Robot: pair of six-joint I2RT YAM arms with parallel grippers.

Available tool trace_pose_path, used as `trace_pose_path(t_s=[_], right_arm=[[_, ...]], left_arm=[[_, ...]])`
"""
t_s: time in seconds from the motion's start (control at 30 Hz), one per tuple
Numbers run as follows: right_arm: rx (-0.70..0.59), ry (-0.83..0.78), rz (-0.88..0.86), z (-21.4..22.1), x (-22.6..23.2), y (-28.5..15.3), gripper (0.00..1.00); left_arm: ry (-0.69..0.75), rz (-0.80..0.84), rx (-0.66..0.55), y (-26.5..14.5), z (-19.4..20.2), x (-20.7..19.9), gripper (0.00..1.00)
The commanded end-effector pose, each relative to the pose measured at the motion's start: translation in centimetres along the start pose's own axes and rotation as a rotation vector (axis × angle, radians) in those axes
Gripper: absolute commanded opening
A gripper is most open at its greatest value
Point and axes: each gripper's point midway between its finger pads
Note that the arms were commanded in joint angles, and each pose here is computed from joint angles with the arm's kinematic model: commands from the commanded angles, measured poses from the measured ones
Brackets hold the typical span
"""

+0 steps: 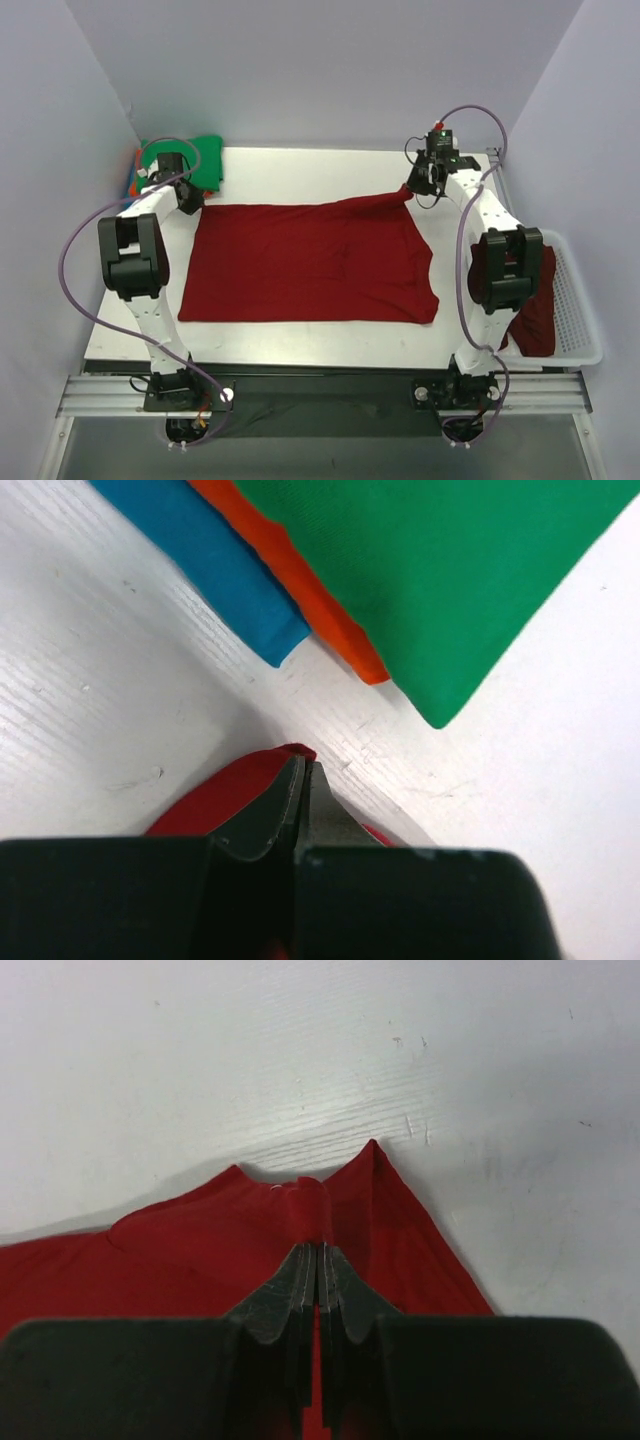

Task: Fold and stack the t-shirts
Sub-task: Grap the side of the flattened tshirt furthest away from the robot with both arms, then fold the other side of the tshirt into a rectangle

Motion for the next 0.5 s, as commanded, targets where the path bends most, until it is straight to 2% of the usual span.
trace_pose_path(t_s=[0.0, 0.33, 0.47], right_arm=[[-0.081, 0.013, -0.005, -1.2, 0.2, -3.3, 0.00], [-0.085, 0.051, 0.028, 2.0, -1.5, -6.8, 0.00], [-0.050, 0.074, 0.021, 4.7, -1.8, -7.6, 0.00]], left_arm=[[-0.024, 0.121, -0.057, -2.8, -2.4, -2.6, 0.00], [-0.064, 0.173, -0.056, -5.5, -2.7, -0.6, 0.00], [-0.085, 0.210, -0.057, -7.6, -3.0, 0.2, 0.00]])
Point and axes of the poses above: each gripper's point midway between its finger pads, its own y axis out along the fingers, its own x axis along the line the jaws close on, z = x × y, and after that the axes turned 9 degrees about -y, right-handed
